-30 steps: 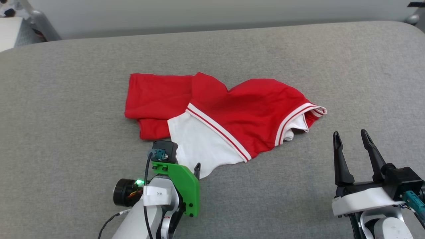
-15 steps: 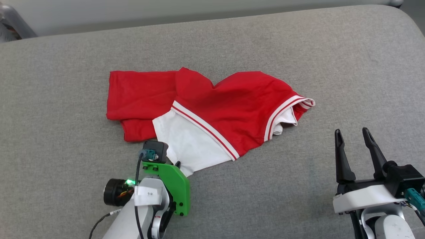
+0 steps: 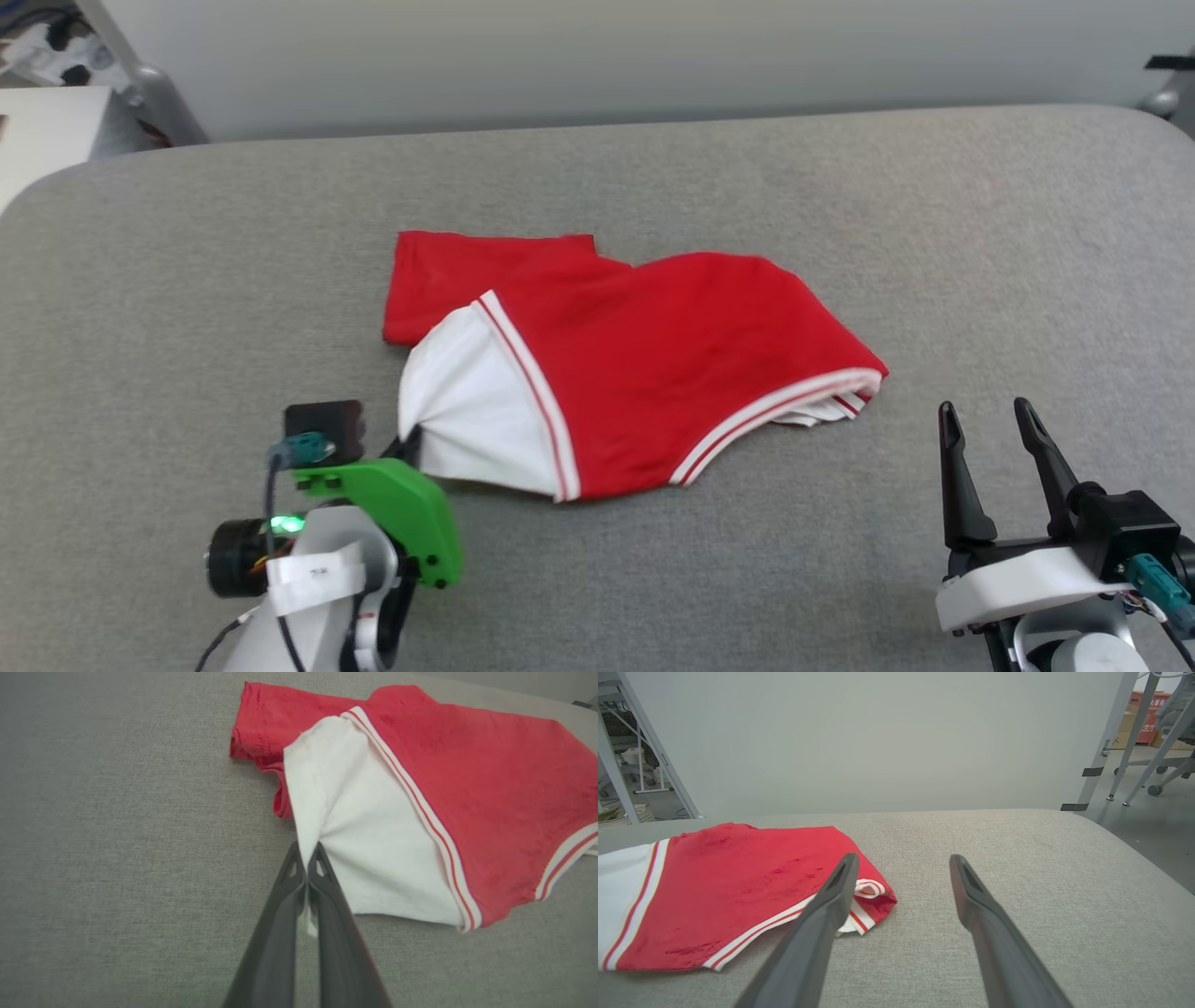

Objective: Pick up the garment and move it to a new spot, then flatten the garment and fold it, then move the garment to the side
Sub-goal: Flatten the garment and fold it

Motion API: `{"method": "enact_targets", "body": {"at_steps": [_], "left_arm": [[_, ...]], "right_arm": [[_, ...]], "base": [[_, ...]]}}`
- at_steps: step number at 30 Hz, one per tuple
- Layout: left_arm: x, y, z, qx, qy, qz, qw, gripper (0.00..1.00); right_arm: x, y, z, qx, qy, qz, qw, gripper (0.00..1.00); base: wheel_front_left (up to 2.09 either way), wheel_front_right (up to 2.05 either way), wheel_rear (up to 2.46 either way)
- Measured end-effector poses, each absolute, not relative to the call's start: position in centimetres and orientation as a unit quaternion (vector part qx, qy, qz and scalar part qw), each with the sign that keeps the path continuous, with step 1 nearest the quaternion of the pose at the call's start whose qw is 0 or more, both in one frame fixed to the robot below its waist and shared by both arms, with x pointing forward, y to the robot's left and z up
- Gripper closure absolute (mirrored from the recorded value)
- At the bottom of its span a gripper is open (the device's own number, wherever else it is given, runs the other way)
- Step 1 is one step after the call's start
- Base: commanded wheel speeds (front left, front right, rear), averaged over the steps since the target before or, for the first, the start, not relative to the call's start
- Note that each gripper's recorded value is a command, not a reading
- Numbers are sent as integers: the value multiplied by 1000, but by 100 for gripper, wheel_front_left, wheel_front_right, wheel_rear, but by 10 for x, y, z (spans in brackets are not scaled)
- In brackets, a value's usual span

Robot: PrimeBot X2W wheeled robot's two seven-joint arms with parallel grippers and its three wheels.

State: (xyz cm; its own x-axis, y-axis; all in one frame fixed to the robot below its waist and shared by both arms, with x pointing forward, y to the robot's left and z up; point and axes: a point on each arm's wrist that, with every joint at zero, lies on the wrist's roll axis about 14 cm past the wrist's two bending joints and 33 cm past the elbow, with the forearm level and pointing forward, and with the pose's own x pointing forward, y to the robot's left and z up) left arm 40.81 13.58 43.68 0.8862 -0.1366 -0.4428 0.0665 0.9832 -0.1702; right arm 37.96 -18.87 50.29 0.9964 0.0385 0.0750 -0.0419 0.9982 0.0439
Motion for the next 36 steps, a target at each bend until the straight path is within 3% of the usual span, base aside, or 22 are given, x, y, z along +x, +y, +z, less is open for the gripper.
{"method": "enact_targets", "body": {"at_steps": [11,22,24,25,26,27,36], "left_arm": [[378,234,452,-85,202,74,973,100],[353,252,385,-76,312,95,942,100],[355,252,379,-75,316,96,941,55],[357,252,376,-74,318,96,940,49],[358,252,374,-73,318,96,940,5],[359,252,373,-72,319,97,940,0],[380,256,402,-52,223,93,969,0]], "right_arm": [[382,-162,509,20,-46,61,997,0],[386,-168,490,8,-13,53,998,0],[387,-169,488,7,-8,52,999,0],[388,-170,487,7,-6,51,999,0],[390,-170,486,7,-5,50,999,0],[390,-171,486,7,-5,49,999,0],[393,-171,489,6,-9,48,999,0]], "base": [[0,0,0],[0,0,0],[0,0,0],[0,0,0],[0,0,0],[0,0,0],[0,0,0]]}}
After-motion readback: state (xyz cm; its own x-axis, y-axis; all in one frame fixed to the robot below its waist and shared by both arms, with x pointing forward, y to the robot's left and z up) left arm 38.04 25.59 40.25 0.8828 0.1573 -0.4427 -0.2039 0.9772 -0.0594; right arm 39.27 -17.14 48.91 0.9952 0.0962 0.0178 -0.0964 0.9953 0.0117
